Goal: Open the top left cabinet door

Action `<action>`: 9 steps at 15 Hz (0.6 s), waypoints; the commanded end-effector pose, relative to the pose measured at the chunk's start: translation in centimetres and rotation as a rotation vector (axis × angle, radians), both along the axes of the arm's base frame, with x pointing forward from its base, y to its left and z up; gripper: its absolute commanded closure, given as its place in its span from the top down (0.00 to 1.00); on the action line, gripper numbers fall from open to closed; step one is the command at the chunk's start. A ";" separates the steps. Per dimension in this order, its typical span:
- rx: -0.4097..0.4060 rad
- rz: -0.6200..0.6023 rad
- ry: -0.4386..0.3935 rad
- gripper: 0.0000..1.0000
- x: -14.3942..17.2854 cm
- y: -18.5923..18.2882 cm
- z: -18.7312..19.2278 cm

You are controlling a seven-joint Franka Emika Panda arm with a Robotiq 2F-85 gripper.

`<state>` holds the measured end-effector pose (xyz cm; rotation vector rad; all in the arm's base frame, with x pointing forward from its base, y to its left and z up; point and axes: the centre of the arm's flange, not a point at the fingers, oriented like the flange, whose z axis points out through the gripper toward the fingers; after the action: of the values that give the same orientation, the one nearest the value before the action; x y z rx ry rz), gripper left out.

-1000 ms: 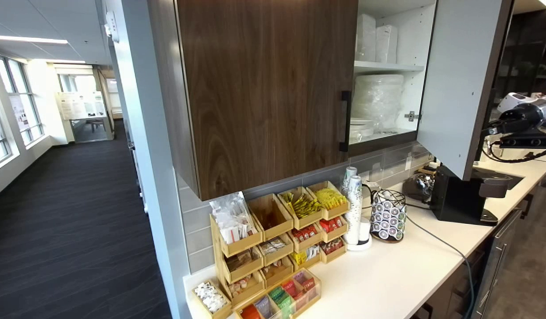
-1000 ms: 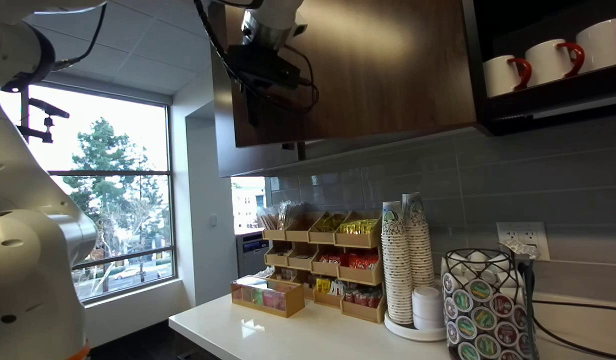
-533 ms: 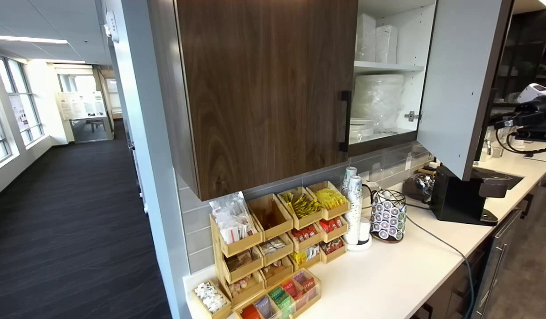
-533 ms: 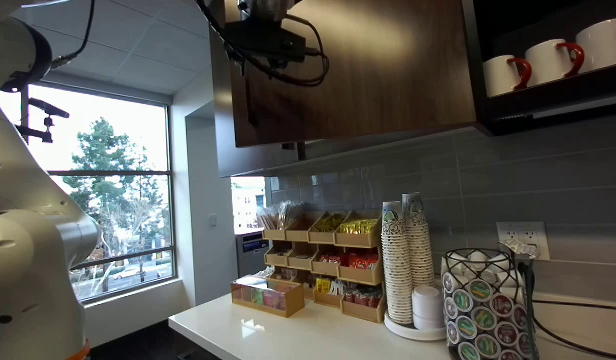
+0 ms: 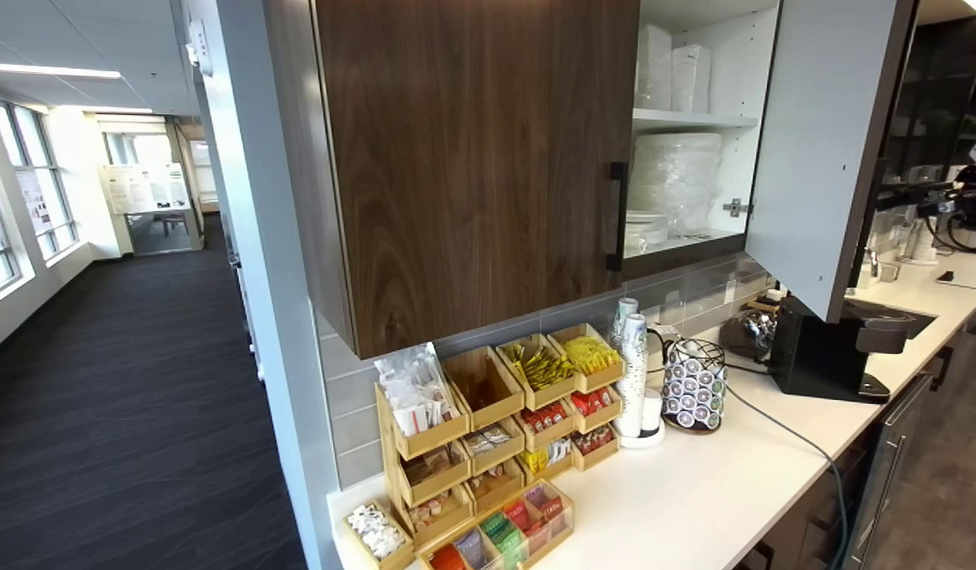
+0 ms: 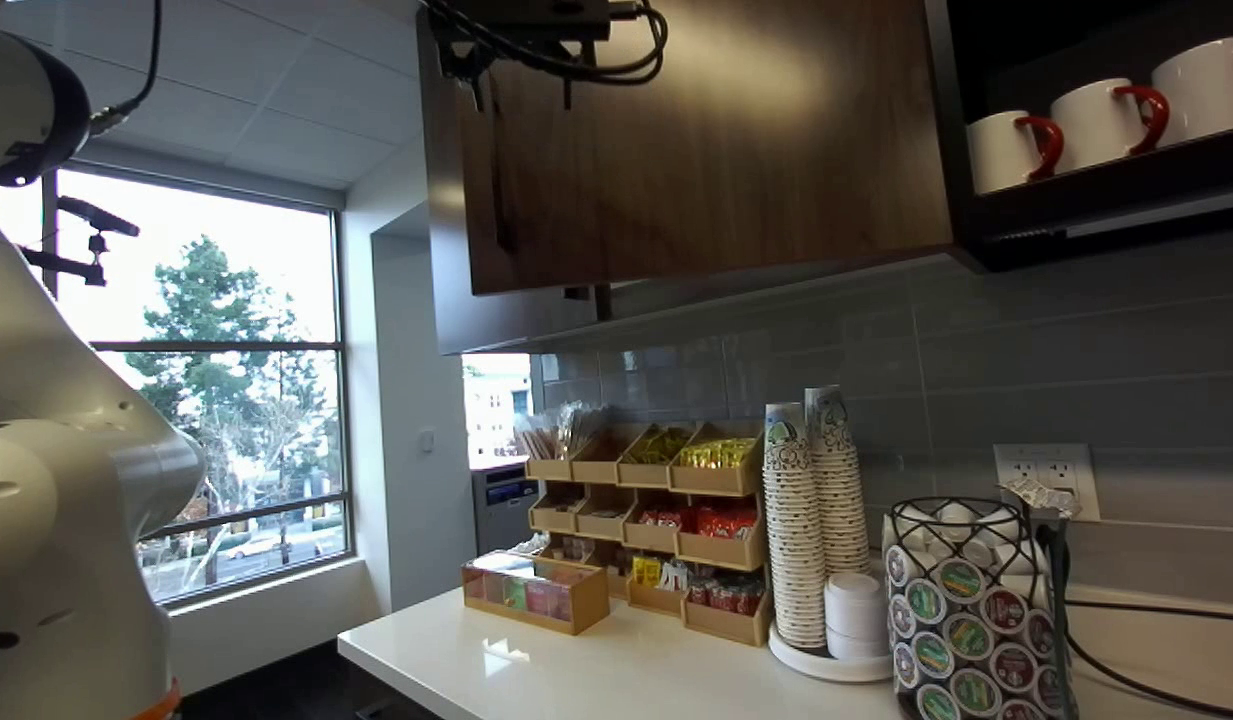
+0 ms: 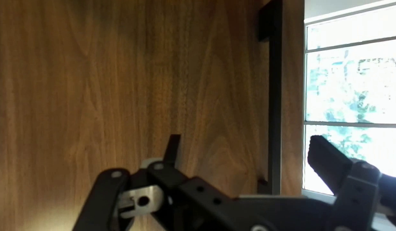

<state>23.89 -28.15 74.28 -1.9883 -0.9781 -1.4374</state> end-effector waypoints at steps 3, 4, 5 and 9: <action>-0.110 -0.107 0.000 1.00 -5.2 -0.9 1.7; -0.116 -0.129 0.003 1.00 -6.2 -1.2 1.8; -0.120 -0.146 0.003 1.00 -7.1 -1.4 1.9; -0.133 -0.200 0.002 1.00 -10.1 -2.1 2.4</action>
<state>15.69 -30.18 76.55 -2.1787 -0.9478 -1.5029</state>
